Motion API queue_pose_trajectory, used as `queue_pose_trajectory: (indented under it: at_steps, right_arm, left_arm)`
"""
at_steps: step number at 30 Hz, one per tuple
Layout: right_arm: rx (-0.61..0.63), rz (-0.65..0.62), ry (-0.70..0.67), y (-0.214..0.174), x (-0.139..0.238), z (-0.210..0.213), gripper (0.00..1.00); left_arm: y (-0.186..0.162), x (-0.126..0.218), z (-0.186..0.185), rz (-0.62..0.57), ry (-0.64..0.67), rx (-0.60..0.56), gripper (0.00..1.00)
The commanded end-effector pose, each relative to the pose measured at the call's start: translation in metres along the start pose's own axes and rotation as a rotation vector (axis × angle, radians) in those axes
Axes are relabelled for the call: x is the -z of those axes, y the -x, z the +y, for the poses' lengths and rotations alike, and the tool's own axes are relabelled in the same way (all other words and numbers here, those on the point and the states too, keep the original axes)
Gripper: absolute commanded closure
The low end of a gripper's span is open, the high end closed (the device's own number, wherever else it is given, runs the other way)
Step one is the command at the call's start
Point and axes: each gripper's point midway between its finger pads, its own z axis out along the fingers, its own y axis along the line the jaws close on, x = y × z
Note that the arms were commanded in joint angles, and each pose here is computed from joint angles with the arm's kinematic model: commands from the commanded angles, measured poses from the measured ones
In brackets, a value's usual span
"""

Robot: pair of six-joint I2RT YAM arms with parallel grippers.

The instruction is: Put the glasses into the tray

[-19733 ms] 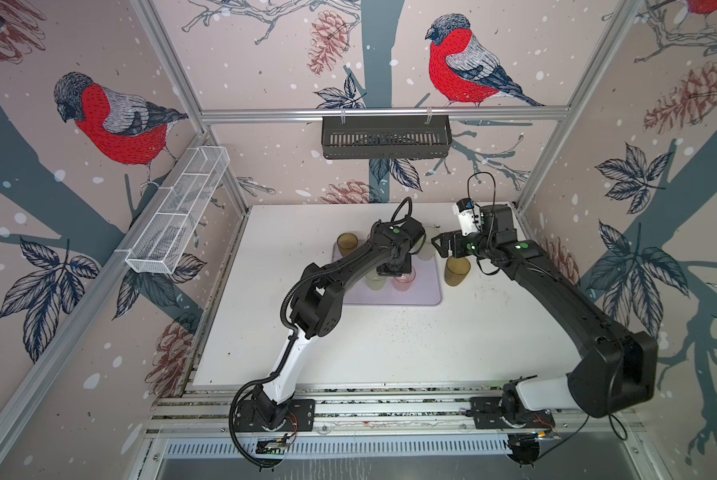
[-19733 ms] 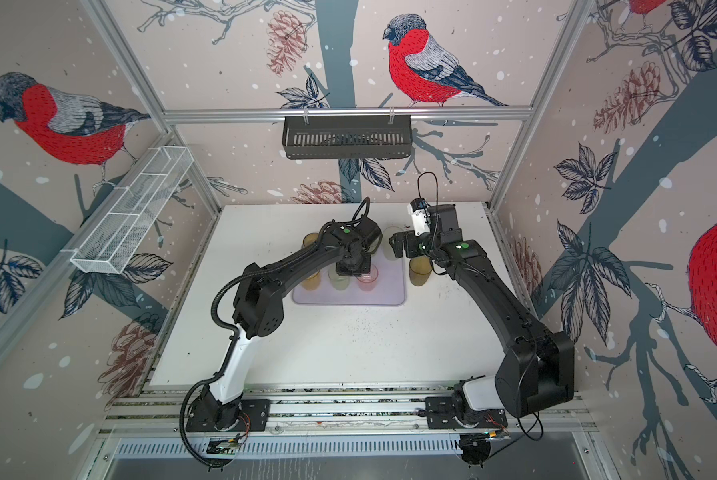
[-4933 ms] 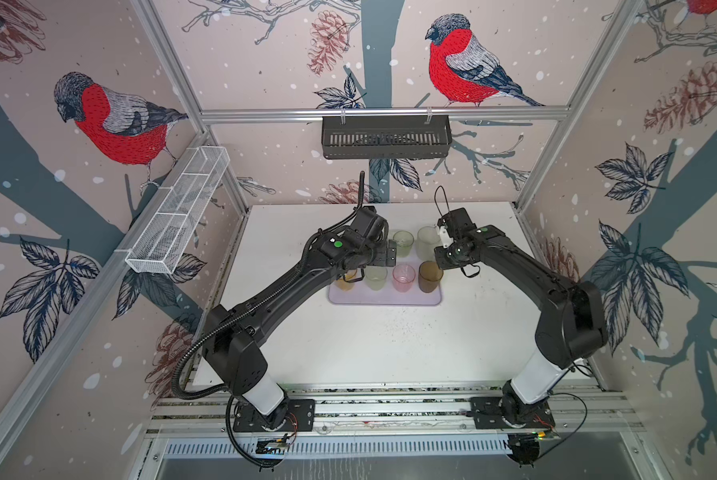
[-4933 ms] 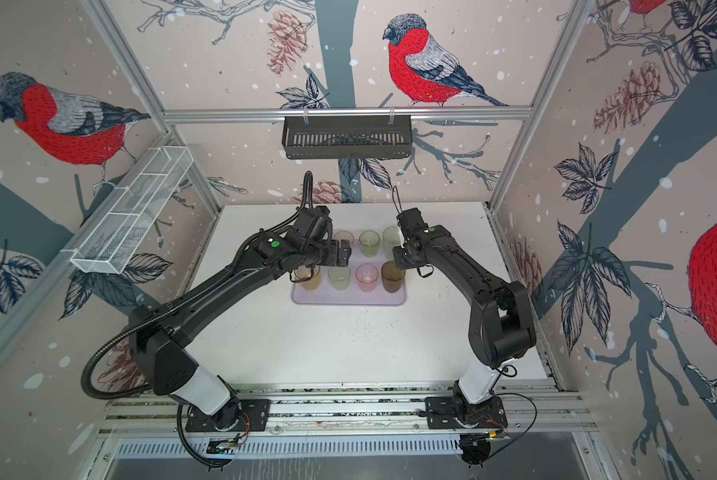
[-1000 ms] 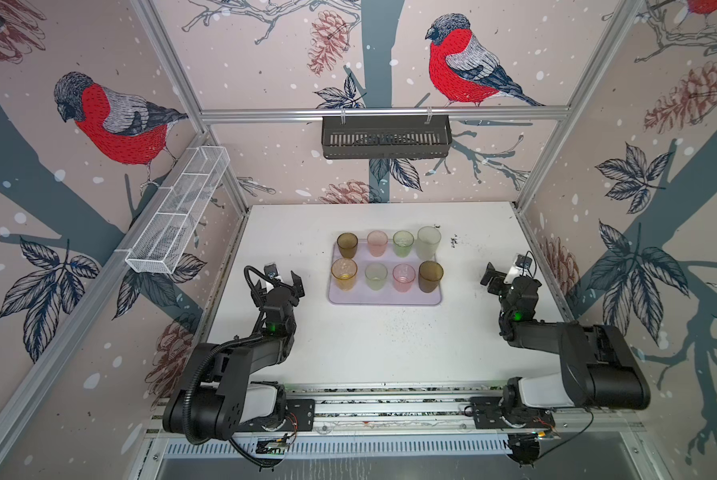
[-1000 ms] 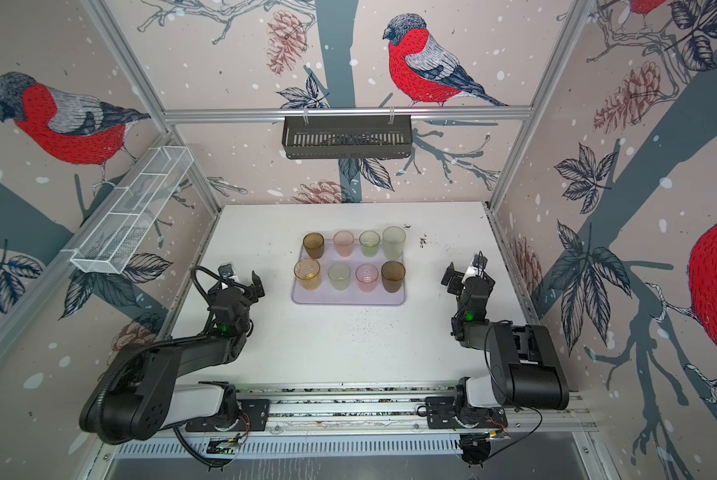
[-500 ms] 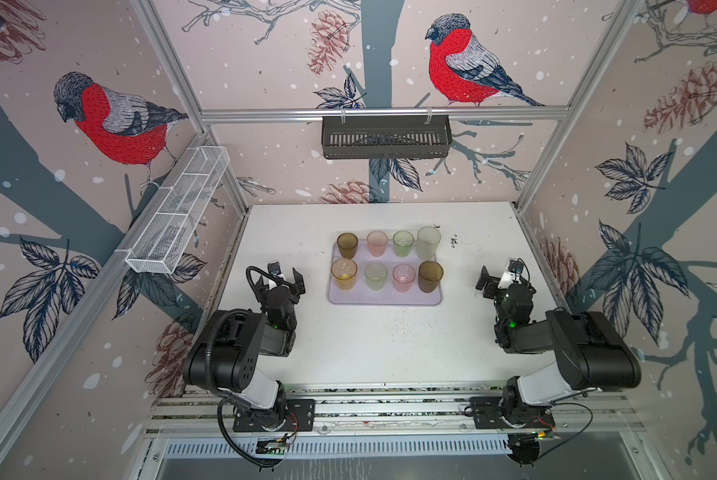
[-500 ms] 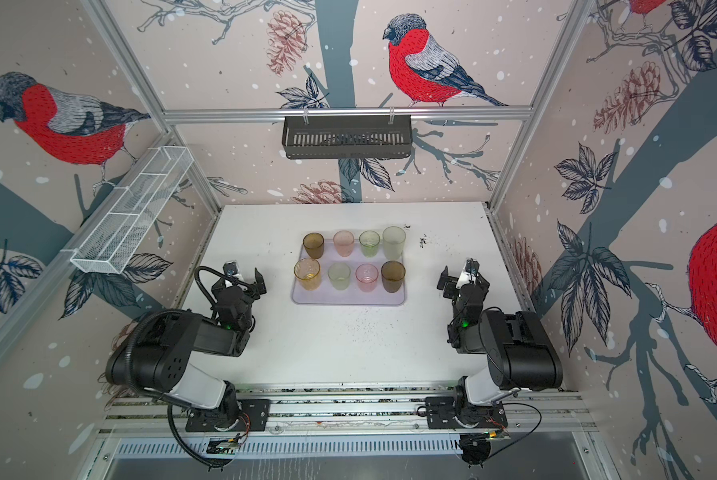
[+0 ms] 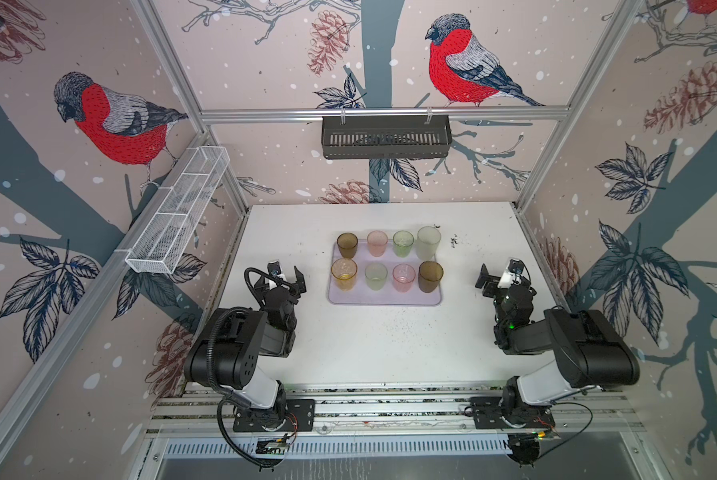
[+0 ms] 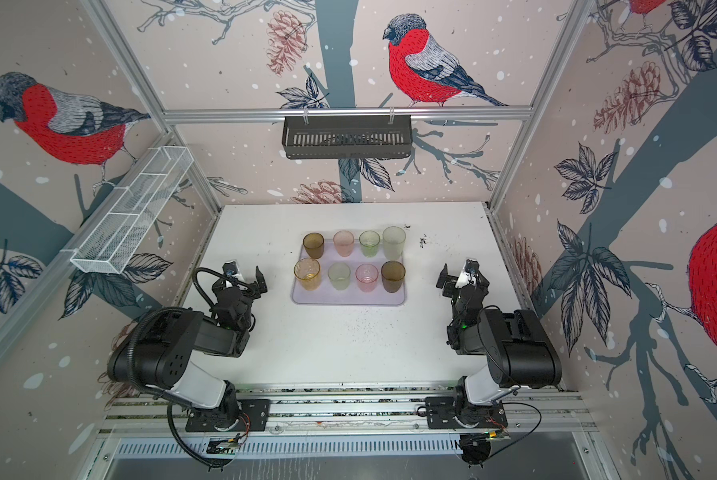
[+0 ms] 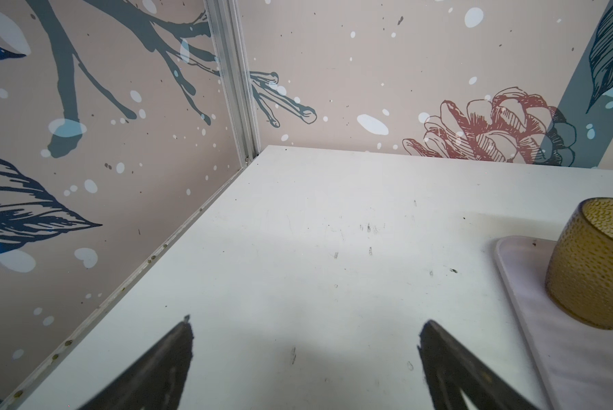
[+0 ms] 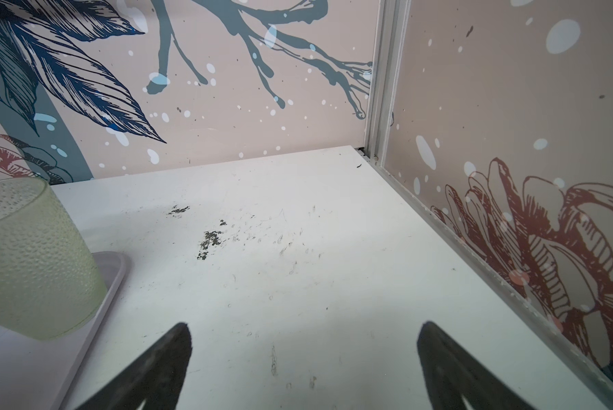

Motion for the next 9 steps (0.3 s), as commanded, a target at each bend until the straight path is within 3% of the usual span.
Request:
queue_pose_trajectory:
  at_steps: [1,9]
  right_arm:
    - [0.008,-0.035,-0.011,0.0089,-0.0002,-0.0012,0.0]
    - [0.007,-0.039,-0.01,0.0097,0.0006,-0.0013,0.0]
  left_arm:
    - [0.0144,-0.0001,-0.0007,-0.056,-0.005,0.018,0.02]
    - [0.0133,0.0004,-0.0014,-0.054,-0.011,0.015,0.01]
